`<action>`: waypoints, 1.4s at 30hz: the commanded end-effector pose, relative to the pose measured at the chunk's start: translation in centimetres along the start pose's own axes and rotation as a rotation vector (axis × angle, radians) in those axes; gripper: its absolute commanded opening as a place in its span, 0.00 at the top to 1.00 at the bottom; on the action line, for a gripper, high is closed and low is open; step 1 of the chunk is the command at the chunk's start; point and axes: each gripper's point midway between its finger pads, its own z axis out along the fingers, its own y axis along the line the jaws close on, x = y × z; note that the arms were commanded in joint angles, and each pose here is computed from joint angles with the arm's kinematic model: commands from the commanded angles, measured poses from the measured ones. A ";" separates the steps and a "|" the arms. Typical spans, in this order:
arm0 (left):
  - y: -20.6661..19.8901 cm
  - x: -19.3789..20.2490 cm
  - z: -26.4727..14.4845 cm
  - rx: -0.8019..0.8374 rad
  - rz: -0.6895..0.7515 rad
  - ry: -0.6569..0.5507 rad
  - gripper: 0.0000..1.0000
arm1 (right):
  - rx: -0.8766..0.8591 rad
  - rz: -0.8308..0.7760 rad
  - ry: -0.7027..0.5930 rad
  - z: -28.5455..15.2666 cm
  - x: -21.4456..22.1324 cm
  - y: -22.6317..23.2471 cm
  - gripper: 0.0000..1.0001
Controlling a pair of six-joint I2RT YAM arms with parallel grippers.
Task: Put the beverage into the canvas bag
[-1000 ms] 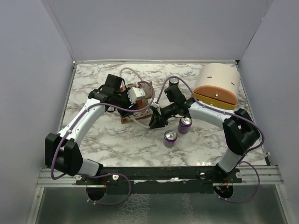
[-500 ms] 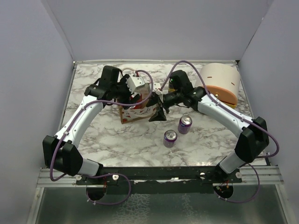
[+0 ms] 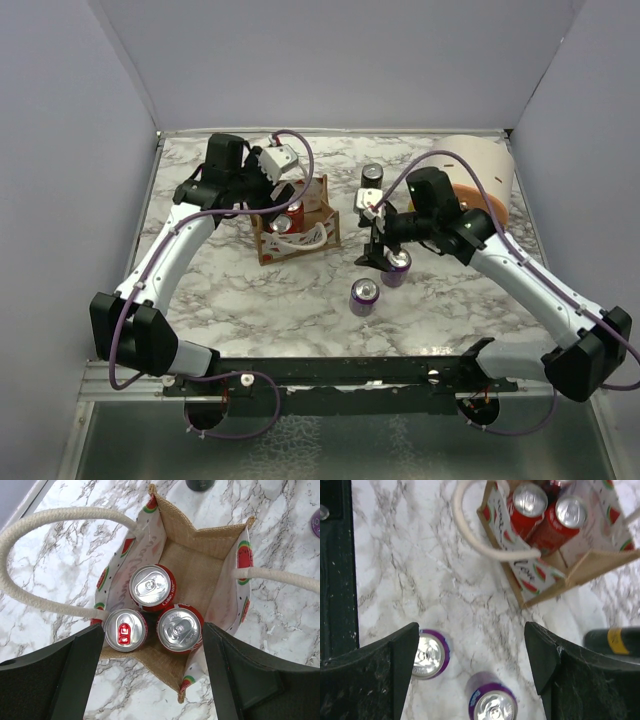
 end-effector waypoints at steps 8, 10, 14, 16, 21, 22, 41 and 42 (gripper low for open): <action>1.2 -2.5 -1.2 -0.080 -0.037 -0.078 0.18 | 0.276 0.220 0.109 -4.6 6.6 -4.3 0.14; 1.2 -2.6 -1.3 -0.082 -0.041 -0.081 0.18 | 0.334 0.254 0.109 -4.8 6.0 -6.6 0.14; 1.1 -2.8 -1.6 -0.084 -0.035 -0.093 0.18 | 0.420 0.289 0.132 -4.5 4.8 -11.0 0.14; 1.2 -2.8 -1.7 -0.092 -0.032 -0.095 0.18 | 0.450 0.309 0.155 -4.0 4.7 -13.1 0.13; 1.2 -2.7 -2.1 -0.110 -0.032 -0.102 0.18 | 0.553 0.354 0.235 -2.5 6.1 -18.1 0.08; 1.2 -2.8 -2.2 -0.111 -0.030 -0.105 0.18 | 0.566 0.359 0.252 -2.1 6.6 -18.9 0.06; 0.2 -2.3 -2.8 -0.089 -0.007 -0.108 0.18 | 0.558 0.467 0.350 2.8 13.5 -24.3 0.00; 0.3 -2.3 -2.9 -0.090 -0.006 -0.108 0.18 | 0.548 0.475 0.351 3.1 13.7 -24.3 0.01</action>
